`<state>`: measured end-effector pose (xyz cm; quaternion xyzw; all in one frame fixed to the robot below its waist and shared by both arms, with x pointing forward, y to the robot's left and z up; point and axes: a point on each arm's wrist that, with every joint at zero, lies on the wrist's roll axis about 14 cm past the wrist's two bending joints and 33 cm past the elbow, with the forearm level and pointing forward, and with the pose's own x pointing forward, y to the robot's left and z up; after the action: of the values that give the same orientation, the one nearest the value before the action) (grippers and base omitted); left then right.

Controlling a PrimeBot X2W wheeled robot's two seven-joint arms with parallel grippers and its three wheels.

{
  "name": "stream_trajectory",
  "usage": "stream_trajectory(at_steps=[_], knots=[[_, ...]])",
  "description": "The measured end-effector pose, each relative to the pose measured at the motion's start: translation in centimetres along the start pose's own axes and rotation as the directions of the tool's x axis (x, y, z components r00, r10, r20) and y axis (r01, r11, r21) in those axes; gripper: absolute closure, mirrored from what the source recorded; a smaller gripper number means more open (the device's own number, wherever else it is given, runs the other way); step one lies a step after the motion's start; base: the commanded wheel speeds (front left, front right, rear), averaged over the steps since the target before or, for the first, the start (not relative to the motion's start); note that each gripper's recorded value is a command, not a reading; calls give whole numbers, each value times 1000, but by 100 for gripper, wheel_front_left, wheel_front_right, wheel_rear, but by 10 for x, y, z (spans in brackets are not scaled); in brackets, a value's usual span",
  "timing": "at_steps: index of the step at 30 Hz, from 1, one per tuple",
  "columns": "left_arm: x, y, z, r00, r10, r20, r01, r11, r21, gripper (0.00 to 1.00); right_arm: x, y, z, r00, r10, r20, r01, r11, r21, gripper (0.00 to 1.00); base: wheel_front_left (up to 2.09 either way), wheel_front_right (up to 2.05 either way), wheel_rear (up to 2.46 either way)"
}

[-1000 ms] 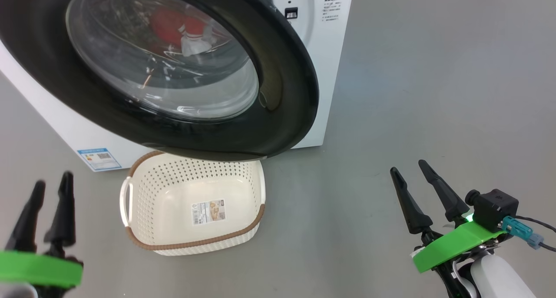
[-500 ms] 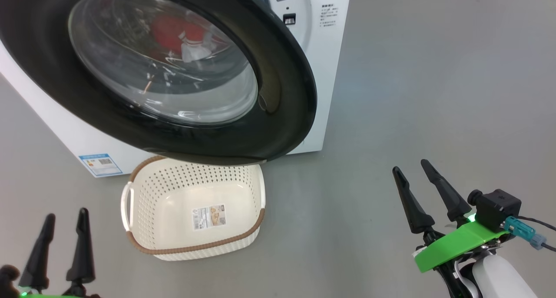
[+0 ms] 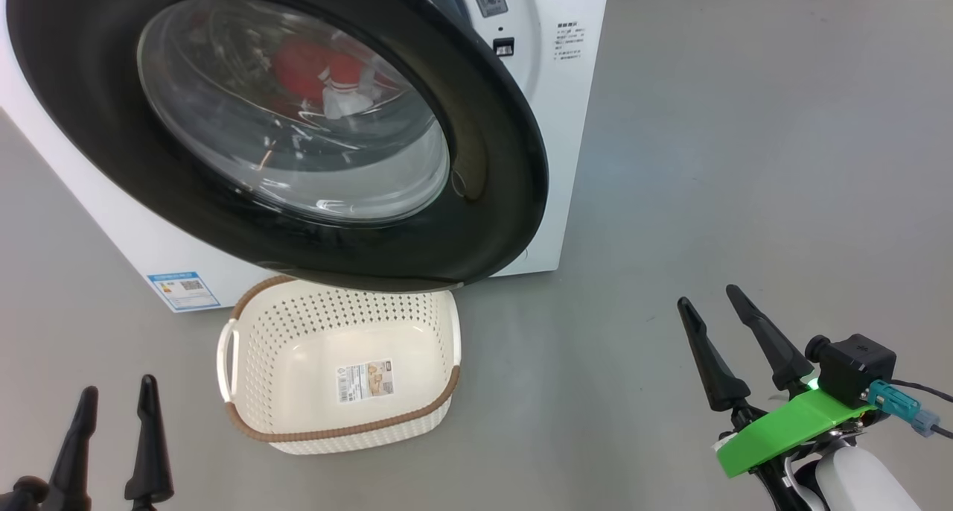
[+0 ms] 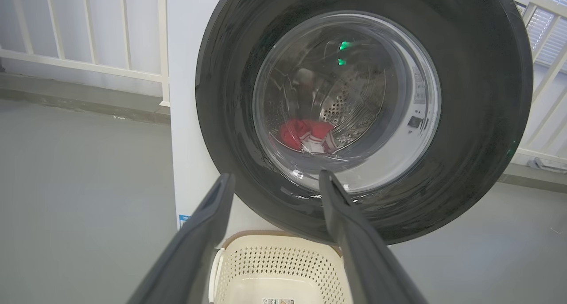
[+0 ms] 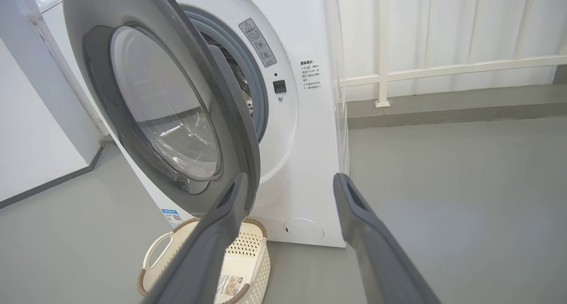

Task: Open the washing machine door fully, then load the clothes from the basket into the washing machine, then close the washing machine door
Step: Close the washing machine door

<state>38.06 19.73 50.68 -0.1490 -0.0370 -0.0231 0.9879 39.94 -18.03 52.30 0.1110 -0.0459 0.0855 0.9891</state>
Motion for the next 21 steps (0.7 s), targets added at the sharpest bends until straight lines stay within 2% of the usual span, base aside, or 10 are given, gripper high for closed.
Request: stream_trajectory(at_steps=[21], knots=[[1, -6, -2, 1000, -14, 4, 13, 1000, 15, 0, 0, 0, -2, 1000, -1, -6, 1, 1000, 1, 0, 0, 0, 0]])
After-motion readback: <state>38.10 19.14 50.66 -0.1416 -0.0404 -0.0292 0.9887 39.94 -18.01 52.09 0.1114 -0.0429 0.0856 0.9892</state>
